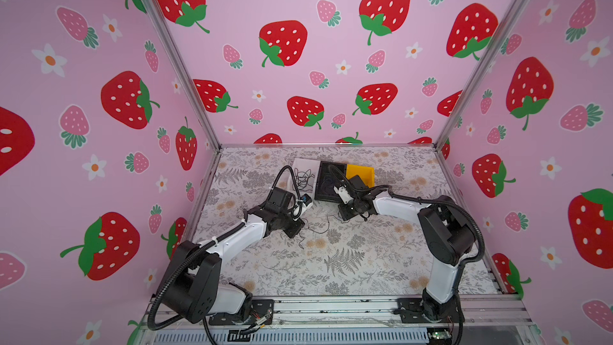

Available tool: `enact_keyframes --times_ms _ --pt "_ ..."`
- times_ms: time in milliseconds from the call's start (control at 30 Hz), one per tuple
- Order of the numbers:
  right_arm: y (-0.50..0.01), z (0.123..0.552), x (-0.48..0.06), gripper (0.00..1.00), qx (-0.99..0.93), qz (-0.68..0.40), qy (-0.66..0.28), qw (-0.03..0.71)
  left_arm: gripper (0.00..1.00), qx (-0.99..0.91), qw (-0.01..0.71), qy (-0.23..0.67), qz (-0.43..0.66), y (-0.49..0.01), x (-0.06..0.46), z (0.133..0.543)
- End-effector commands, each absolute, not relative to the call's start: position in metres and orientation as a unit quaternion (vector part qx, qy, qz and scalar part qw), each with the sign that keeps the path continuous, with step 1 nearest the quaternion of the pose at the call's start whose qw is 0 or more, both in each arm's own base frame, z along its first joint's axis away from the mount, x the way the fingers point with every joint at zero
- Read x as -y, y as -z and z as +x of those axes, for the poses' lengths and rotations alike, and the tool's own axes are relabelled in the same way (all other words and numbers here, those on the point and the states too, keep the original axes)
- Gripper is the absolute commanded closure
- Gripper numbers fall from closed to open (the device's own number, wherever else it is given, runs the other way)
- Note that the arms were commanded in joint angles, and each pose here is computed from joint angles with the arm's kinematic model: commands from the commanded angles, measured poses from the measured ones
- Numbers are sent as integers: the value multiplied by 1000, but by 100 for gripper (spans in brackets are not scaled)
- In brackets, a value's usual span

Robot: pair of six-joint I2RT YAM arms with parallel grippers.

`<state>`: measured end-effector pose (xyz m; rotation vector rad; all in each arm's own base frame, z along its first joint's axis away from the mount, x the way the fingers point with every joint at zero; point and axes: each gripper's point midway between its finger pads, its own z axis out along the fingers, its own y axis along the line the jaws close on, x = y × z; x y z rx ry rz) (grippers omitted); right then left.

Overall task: Untangle and sort cables by color
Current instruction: Straighten the cable.

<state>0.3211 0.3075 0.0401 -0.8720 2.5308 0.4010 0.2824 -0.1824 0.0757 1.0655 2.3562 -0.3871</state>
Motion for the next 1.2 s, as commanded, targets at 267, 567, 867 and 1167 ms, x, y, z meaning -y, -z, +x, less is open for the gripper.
enact_keyframes --times_ms 267,567,867,1167 --pt "-118 330 -248 100 -909 -211 -176 313 39 -871 271 134 386 -95 182 290" --pt "-117 338 -214 100 -916 -169 -185 315 29 -890 236 135 365 -93 166 257" --pt "-122 342 -221 100 -909 -177 -200 320 29 -892 210 170 362 -75 197 278" --pt "-120 338 -222 100 -908 -178 -206 318 31 -882 182 199 387 -72 229 308"
